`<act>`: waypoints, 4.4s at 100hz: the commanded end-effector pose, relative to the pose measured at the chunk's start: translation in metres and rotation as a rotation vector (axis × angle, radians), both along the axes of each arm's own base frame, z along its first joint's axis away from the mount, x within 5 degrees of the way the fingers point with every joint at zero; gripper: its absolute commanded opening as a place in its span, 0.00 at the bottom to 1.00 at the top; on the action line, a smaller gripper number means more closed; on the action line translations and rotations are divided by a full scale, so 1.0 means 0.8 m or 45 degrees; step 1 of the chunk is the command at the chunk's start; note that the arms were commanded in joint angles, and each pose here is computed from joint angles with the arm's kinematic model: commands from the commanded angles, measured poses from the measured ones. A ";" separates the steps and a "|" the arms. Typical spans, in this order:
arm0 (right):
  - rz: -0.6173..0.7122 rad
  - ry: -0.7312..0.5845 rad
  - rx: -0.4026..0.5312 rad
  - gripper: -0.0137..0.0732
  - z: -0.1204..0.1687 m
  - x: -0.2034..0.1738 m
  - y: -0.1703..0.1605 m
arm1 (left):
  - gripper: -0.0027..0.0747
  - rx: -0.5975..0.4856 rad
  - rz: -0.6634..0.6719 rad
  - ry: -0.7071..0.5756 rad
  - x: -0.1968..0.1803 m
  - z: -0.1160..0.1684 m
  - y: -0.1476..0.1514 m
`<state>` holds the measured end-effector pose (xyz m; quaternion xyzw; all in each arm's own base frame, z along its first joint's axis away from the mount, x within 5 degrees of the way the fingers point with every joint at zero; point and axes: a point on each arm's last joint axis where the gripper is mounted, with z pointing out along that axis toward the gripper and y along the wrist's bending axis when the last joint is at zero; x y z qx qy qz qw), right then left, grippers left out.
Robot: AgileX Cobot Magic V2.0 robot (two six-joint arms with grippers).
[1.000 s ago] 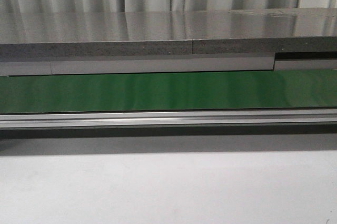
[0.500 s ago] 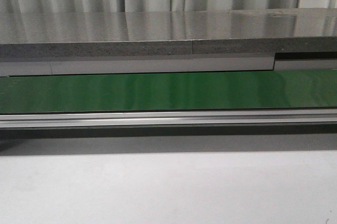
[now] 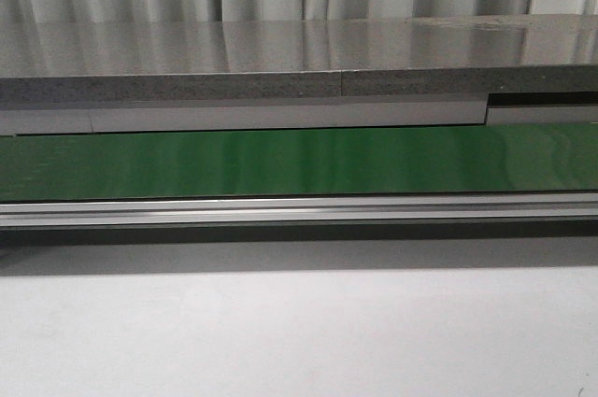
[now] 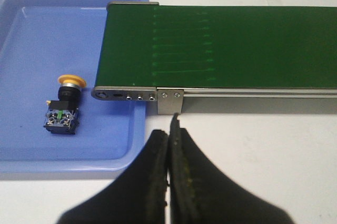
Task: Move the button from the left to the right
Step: 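Move the left gripper down toward the yellow push button in the blue tray, then lower the left gripper around the yellow push button and close it, then lift the button with the left gripper and set it on the belt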
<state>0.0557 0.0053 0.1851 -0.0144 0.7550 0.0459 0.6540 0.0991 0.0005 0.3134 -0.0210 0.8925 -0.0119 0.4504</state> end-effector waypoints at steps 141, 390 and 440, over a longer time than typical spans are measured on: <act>-0.005 -0.157 -0.001 0.08 0.018 -0.002 -0.001 | 0.84 0.296 0.175 0.334 0.087 0.061 0.034; -0.005 -0.157 -0.001 0.08 0.018 -0.002 -0.001 | 0.82 -0.034 0.356 0.807 0.278 -0.177 0.174; -0.005 -0.157 -0.001 0.08 0.018 -0.002 -0.001 | 0.13 -0.059 0.362 0.822 0.289 -0.139 0.177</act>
